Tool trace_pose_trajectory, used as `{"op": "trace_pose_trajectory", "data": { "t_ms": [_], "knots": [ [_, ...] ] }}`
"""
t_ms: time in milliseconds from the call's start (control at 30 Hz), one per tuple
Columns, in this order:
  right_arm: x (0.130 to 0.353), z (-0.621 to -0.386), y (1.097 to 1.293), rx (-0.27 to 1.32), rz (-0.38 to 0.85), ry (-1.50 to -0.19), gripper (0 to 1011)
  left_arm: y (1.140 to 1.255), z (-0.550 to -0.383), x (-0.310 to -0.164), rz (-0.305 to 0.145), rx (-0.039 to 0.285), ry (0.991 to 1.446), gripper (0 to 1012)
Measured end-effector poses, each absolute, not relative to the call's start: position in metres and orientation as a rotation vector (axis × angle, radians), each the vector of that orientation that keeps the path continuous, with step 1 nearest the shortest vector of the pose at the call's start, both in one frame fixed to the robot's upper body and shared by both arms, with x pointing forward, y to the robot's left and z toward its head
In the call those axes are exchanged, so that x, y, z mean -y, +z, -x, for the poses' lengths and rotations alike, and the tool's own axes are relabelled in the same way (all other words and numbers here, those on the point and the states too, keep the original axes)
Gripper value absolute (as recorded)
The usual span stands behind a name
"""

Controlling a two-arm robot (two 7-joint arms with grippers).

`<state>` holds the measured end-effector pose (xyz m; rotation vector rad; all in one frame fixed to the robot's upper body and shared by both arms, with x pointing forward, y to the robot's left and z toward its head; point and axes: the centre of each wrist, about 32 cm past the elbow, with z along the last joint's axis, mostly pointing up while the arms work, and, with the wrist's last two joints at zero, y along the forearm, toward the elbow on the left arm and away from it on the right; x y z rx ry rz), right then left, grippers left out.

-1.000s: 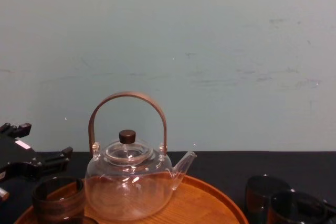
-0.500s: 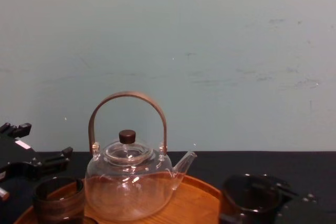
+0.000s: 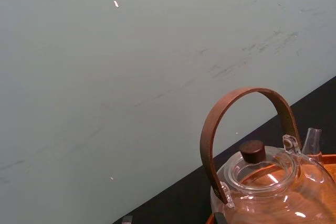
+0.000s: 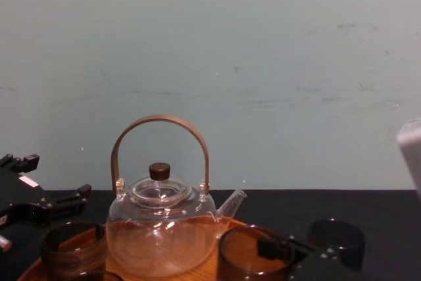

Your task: Pick up the glass from the table and place it on the tray.

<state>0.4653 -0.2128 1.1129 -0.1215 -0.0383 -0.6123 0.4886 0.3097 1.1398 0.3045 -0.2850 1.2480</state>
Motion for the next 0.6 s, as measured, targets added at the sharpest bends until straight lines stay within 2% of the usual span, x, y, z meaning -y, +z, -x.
{"op": "trace_pose_trajectory", "data": {
  "t_ms": [600],
  "knots": [
    [0.190, -0.476, 1.100, 0.001, 0.127, -0.556, 905, 1.140, -0.489, -0.310, -0.304, 0.285, 1.248, 1002]
  ]
}}
